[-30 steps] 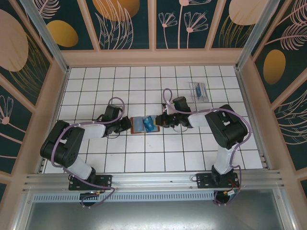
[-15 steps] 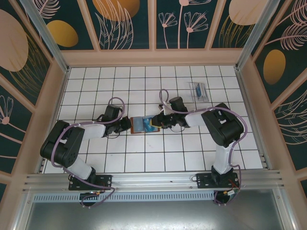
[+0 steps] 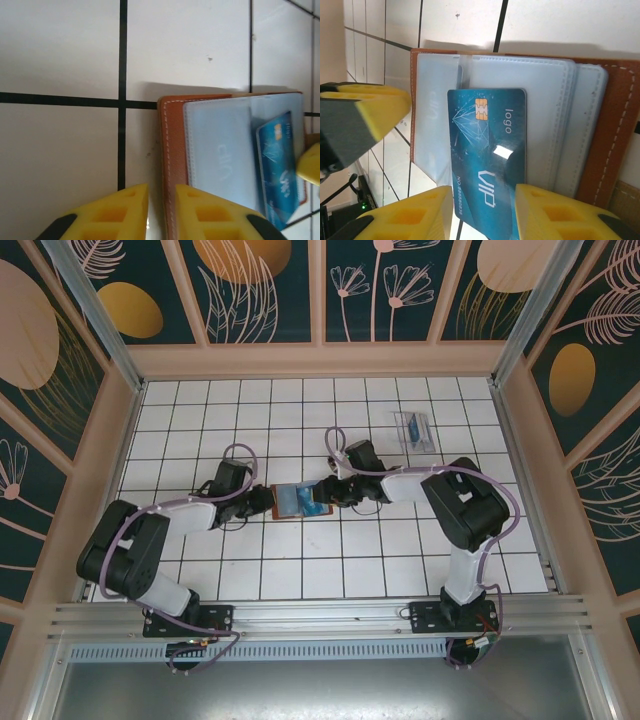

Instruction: Put the credit cards into the card holder

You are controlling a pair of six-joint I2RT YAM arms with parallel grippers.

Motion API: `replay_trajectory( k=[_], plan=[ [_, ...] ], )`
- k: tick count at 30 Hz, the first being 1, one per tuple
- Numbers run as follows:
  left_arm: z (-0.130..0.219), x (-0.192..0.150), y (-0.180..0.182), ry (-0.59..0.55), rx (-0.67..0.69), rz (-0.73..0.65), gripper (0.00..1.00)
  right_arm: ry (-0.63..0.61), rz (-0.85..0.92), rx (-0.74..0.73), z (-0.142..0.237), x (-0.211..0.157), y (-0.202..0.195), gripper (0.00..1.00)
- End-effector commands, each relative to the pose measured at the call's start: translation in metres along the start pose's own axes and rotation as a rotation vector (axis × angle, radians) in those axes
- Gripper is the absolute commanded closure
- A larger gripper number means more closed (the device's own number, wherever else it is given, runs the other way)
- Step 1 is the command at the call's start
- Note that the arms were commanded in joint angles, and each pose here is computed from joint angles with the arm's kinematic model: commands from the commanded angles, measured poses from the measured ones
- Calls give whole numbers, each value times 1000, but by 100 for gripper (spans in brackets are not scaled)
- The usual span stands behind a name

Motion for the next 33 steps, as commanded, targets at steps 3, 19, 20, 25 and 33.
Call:
replay_trajectory(
  k=[3,19,20,25,33],
  plan=[
    [31,14,-24,-85,-89,-32,73,-13,20,-45,0,3,3,62],
    [7,4,-67,-35,-295,-2,59,1,-54,-14,-9,-7,-9,63],
    [6,4,-67,-33,-296,1,58,-1,-61,-15,-9,-7,-11,63],
    [-5,5,-67,-9,-294,11,57,2,-73,-6,-8,-9,-15,64],
    [-22,4,-66,43,-273,34,59,-3,-84,11,-7,-7,-16,64]
  ],
)
Point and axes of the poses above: each hand's point on the last joint's axis, 136 mm out from that joint toward the fingers, its own z axis back along the fingers, its own y axis along the line the jaws close on, x = y × z, the point moved 4 cm from there along z, back along the fingers, and after that the axes turned 6 degrees about -z, right-handed, at the moved point
